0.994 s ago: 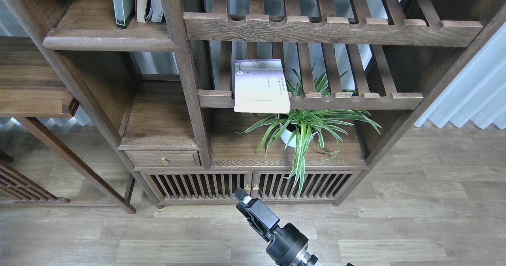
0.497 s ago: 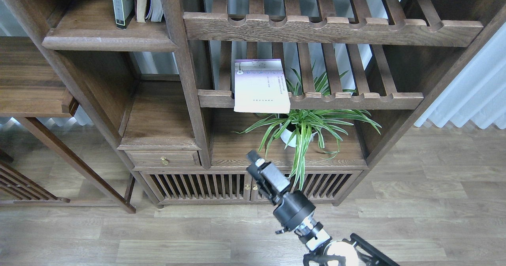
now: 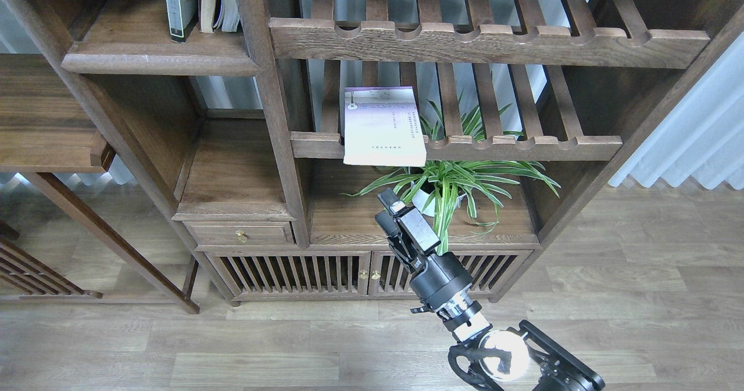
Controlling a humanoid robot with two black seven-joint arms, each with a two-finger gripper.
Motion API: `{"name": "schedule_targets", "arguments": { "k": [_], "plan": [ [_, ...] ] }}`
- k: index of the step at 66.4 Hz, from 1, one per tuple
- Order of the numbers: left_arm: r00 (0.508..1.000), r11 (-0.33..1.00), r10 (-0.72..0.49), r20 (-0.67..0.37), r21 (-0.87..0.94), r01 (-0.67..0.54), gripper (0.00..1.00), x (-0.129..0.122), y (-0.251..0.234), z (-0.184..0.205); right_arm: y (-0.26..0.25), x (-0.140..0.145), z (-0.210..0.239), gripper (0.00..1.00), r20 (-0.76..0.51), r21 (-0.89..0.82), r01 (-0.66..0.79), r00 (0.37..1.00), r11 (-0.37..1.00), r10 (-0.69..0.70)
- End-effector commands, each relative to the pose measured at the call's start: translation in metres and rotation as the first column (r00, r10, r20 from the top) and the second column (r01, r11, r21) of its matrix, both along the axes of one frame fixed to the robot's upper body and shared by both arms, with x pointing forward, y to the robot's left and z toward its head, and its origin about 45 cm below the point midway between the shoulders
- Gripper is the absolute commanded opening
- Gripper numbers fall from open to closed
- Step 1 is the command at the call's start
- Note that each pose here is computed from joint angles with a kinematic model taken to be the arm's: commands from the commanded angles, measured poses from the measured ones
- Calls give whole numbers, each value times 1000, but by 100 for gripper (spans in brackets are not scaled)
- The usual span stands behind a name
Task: Organize books on shelf
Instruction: 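Place the red book on the side shelf and release with left gripper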
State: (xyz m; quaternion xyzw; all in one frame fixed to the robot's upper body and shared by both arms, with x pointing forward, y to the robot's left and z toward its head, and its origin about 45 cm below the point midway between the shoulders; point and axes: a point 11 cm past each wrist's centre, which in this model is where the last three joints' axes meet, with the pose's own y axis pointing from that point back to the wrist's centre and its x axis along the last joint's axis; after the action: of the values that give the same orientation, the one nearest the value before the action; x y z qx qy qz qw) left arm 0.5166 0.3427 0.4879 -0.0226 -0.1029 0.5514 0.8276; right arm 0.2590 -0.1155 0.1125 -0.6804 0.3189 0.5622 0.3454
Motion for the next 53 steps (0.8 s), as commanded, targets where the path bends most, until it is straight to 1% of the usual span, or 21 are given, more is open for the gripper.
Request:
{"name": "schedule_targets", "arguments": {
  "k": [1,14,16,27,45,53],
  "plan": [
    [1000,1000,8,6,6,-8,5,0,3,-6,1,1,2,99,5,3,-3,1000,1000,3],
    [1000,1000,2,16,11,-2,5,8,-9,-30,1,2,3,99,8,4,-1,1000,1000,1],
    [1000,1000,5,-1,8,-5,5,11,-12,-39,1,1,3,99,6,5,-1,1000,1000,1],
    [999,1000,-10,-32,-7,10,5,15,-24,-55,2,1,3,99,7,7,-4,1000,1000,4],
    [999,1000,-20,-49,-21,19,5,15,-29,-72,2,1,5,99,11,10,-3,1000,1000,3],
    [998,999,-26,-50,-21,25,8,15,-32,-72,2,1,5,99,11,10,-3,1000,1000,3]
  ]
}}
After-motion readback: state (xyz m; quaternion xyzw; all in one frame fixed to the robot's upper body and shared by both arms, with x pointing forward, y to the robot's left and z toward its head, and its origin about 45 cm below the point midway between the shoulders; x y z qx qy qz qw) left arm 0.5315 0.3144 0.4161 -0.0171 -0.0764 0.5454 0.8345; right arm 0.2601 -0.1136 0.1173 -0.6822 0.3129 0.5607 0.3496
